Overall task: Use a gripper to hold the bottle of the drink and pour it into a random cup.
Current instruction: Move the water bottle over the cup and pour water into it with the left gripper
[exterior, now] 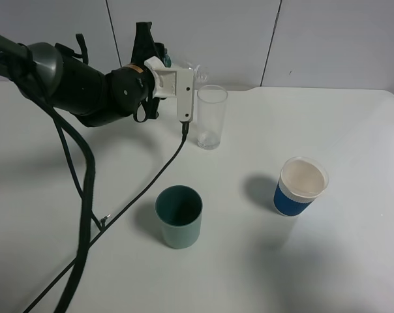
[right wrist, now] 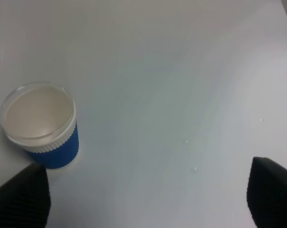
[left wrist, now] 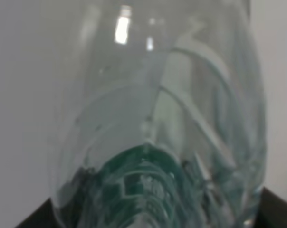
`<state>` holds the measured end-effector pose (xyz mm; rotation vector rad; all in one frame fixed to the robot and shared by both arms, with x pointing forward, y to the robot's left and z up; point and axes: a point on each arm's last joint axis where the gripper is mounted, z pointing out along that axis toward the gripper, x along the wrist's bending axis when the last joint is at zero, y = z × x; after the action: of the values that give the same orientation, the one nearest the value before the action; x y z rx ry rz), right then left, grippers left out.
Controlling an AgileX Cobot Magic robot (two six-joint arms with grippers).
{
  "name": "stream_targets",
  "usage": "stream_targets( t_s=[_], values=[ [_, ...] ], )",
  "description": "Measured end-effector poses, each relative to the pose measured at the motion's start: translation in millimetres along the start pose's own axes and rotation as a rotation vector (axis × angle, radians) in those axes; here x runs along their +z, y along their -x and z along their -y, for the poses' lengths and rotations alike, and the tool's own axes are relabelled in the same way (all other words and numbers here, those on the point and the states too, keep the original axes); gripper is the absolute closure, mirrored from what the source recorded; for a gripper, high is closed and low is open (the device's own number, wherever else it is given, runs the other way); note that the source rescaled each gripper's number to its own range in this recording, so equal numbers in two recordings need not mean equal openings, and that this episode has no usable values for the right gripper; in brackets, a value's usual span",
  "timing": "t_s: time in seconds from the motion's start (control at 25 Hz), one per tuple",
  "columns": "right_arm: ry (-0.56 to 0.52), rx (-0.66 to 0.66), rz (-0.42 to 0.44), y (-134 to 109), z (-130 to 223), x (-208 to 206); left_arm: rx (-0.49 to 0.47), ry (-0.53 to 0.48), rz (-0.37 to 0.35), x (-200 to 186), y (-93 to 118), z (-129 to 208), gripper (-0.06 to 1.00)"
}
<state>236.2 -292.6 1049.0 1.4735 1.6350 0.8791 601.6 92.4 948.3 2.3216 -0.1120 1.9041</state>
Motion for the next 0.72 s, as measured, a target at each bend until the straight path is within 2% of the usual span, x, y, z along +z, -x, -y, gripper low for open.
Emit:
stream_targets(
  t_s=[0.24, 0.72],
  values=[
    [0.0, 0.0, 0.0, 0.0, 0.0, 0.0, -0.001, 0.003, -0.012, 1.2, -3.7, -1.3, 0.91],
    [0.0, 0.0, 0.0, 0.0, 0.0, 0.0, 0.066, 0.003, -0.012, 1.2, -3.7, -1.3, 0.91]
  ],
)
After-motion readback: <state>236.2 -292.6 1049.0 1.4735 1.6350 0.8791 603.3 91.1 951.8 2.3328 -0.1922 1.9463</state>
